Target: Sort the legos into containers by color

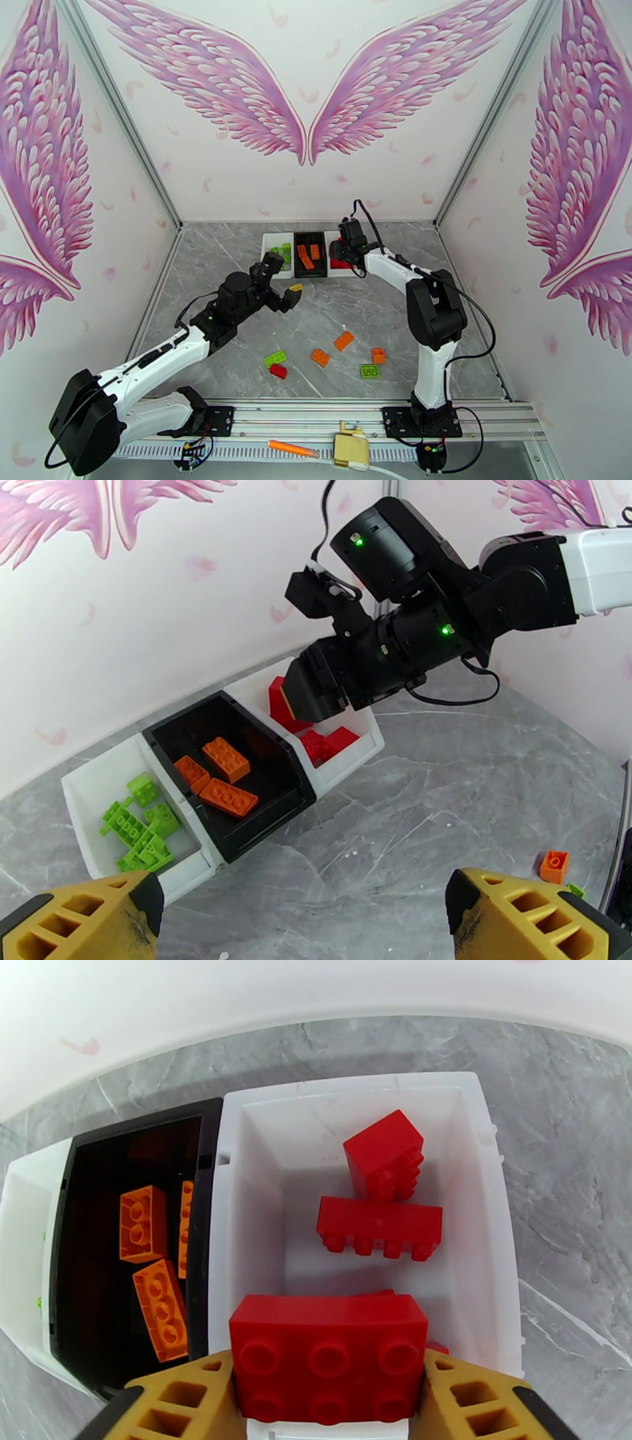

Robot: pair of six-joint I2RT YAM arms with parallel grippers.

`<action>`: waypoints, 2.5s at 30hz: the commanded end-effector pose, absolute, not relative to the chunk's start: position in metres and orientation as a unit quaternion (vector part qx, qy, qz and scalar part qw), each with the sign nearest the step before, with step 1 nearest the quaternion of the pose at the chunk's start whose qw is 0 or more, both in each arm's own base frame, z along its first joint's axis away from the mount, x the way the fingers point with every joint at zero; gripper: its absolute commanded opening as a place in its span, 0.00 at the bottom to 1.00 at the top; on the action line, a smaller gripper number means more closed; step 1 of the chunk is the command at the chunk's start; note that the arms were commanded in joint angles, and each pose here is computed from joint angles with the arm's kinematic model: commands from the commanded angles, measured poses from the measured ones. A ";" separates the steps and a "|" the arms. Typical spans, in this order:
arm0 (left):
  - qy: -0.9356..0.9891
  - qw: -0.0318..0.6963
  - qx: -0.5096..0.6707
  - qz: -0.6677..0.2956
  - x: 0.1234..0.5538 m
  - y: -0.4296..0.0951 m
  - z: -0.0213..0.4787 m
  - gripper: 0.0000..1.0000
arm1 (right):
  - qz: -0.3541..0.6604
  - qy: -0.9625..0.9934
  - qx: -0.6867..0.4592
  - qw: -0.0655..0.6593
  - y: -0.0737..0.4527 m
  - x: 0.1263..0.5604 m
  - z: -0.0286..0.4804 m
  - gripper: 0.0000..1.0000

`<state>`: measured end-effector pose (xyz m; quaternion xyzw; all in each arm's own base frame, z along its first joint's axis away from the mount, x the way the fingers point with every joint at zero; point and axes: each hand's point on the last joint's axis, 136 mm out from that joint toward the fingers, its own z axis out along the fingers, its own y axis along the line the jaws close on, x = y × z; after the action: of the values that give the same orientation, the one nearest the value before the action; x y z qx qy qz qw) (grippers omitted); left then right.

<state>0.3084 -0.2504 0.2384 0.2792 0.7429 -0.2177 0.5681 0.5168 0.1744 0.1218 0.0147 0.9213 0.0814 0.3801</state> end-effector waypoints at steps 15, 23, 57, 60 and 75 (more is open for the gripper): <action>0.602 0.457 0.615 -0.225 0.210 -0.296 0.173 0.93 | 0.146 0.875 -0.101 0.450 0.160 0.400 0.196 0.92; 0.529 0.347 0.746 -0.209 0.180 -0.310 0.129 0.89 | 0.106 0.878 -0.091 0.459 0.132 0.366 0.198 0.94; 0.502 0.168 0.836 -0.141 0.170 -0.351 0.019 0.45 | 0.088 0.873 -0.094 0.470 0.122 0.356 0.216 0.94; 0.503 0.174 0.835 -0.140 0.171 -0.352 0.020 0.34 | 0.090 0.872 -0.095 0.471 0.123 0.355 0.218 0.94; 0.569 0.292 0.741 -0.206 0.187 -0.365 0.079 0.23 | 0.118 0.857 -0.107 0.490 0.130 0.347 0.246 0.98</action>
<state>0.1740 -0.3517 0.0421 0.7892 0.5446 -0.1689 0.2283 0.3492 0.1291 0.2174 -0.0997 0.8723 0.1091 0.4662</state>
